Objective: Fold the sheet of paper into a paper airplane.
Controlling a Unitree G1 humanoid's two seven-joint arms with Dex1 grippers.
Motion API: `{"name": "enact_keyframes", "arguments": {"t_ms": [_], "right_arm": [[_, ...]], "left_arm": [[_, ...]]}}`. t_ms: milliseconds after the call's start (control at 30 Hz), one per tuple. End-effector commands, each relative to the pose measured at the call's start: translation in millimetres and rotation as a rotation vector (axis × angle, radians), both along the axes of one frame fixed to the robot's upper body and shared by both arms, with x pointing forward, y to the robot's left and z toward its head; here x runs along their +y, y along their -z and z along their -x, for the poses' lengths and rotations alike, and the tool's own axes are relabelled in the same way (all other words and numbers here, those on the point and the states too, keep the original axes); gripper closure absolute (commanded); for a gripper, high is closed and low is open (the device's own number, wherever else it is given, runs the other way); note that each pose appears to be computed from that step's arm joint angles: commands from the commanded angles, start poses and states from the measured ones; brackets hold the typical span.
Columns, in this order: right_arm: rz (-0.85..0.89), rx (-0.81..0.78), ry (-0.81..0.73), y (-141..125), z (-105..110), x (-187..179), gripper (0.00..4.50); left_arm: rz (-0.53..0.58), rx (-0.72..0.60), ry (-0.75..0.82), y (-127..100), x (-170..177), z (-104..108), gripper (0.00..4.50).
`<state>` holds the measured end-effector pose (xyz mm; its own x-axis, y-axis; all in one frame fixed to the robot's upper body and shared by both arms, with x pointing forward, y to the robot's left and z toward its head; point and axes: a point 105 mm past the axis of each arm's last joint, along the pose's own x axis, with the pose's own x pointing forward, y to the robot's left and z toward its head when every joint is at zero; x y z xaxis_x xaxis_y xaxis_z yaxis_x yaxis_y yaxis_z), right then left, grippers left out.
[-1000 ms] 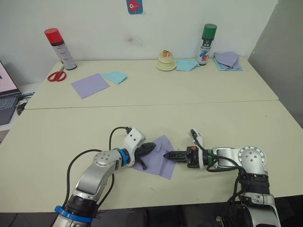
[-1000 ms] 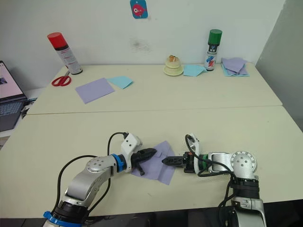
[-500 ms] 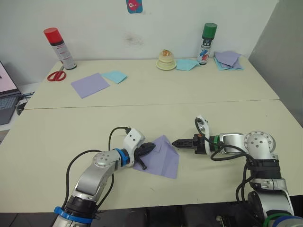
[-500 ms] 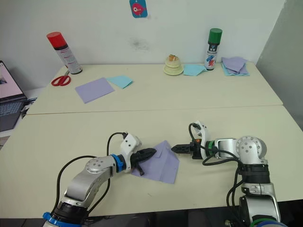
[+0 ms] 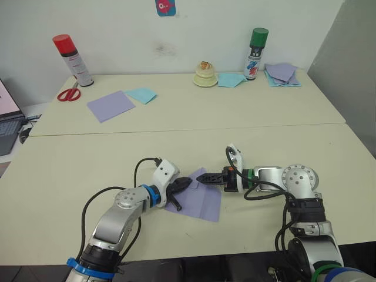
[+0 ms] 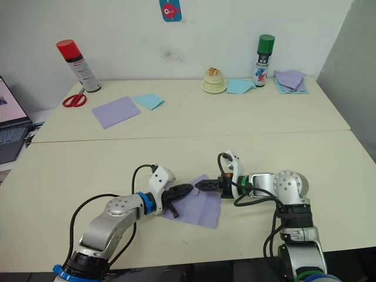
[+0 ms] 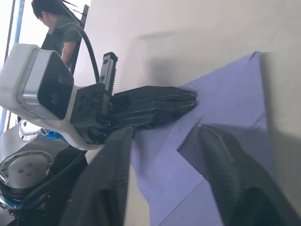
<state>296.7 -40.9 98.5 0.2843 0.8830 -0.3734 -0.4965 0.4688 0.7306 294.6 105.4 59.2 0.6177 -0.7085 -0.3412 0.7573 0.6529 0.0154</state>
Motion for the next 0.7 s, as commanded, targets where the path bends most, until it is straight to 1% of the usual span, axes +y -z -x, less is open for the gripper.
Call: {"name": "enact_keyframes", "arguments": {"t_ms": [33,100,133,233,333,400,567,633,700], "right_arm": [[0.044,-0.031,0.006,6.9,1.1,-0.6,3.50],[0.069,-0.020,0.018,15.5,0.9,-2.2,4.24],[0.080,-0.015,0.022,19.0,0.9,-3.1,4.47],[0.109,-0.003,0.035,28.1,1.5,-6.0,4.47],[0.105,-0.016,0.038,26.3,0.6,-7.0,4.47],[0.077,-0.042,0.036,17.4,-1.5,-8.2,4.47],[-0.001,-0.132,-0.018,-18.5,-0.2,-18.8,4.47],[0.007,-0.158,-0.022,-25.2,-0.9,-27.0,4.47],[0.019,-0.161,-0.023,-26.5,-2.0,-32.3,4.47]], "left_arm": [[-0.046,0.061,-0.036,17.1,9.5,4.4,4.50],[-0.047,0.061,-0.036,17.3,9.3,4.5,4.50],[-0.047,0.061,-0.036,17.4,9.1,4.5,4.50],[-0.051,0.062,-0.034,17.8,8.8,4.5,4.50],[-0.054,0.062,-0.035,17.8,9.6,3.9,4.50],[-0.056,0.061,-0.036,17.6,10.0,3.2,4.50],[-0.059,0.060,-0.037,18.1,11.2,2.4,4.50],[-0.060,0.061,-0.036,18.3,11.4,2.4,4.50],[-0.060,0.061,-0.035,18.7,11.7,1.9,4.50]]}}
